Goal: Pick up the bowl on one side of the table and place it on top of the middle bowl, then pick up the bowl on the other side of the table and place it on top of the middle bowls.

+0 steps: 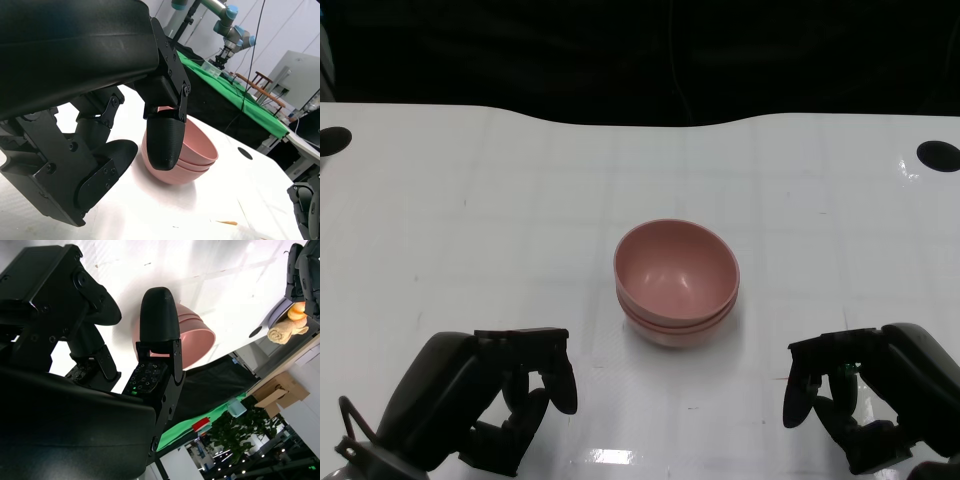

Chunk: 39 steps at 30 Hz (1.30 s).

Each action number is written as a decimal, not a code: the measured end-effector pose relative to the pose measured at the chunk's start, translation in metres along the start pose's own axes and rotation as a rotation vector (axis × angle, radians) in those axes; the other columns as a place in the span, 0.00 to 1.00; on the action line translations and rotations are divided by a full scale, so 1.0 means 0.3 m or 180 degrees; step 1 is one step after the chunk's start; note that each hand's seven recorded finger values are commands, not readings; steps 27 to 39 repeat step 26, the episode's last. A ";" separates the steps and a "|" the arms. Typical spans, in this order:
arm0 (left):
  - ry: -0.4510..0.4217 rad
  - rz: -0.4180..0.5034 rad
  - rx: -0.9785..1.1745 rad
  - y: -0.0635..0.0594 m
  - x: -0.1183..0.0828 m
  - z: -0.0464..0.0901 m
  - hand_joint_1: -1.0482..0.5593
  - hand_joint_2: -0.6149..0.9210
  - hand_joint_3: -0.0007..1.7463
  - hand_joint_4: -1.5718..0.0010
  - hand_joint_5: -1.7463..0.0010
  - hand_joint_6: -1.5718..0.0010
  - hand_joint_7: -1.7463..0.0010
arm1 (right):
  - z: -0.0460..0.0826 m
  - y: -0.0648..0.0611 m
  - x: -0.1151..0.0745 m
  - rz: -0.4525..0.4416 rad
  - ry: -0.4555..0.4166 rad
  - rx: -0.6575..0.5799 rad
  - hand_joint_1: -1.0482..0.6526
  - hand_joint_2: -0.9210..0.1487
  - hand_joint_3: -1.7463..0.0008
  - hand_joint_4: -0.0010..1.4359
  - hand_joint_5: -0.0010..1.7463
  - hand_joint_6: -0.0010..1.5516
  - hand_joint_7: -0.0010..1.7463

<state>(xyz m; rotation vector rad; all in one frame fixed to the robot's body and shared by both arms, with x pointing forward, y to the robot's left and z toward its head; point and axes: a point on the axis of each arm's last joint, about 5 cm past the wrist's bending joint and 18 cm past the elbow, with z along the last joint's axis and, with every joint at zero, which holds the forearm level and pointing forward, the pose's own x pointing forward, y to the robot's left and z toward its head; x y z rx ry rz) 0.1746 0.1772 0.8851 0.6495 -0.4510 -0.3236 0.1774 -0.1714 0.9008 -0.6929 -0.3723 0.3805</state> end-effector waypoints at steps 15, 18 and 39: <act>0.0055 -0.0143 -0.0526 0.017 -0.002 -0.007 0.66 0.53 0.90 0.42 0.05 0.45 0.22 | -0.056 -0.007 0.042 0.0201 -0.0296 0.0147 0.71 0.74 0.12 0.68 0.97 0.62 0.68; 0.0058 -0.0178 -0.0567 0.019 -0.002 -0.010 0.65 0.53 0.89 0.42 0.06 0.44 0.22 | -0.061 -0.006 0.041 0.0246 -0.0310 0.0167 0.72 0.75 0.12 0.68 0.96 0.62 0.68; 0.0072 -0.0230 -0.0597 0.017 -0.005 -0.023 0.66 0.53 0.90 0.40 0.07 0.43 0.24 | -0.059 -0.006 0.042 0.0272 -0.0341 0.0168 0.74 0.74 0.13 0.67 0.97 0.63 0.68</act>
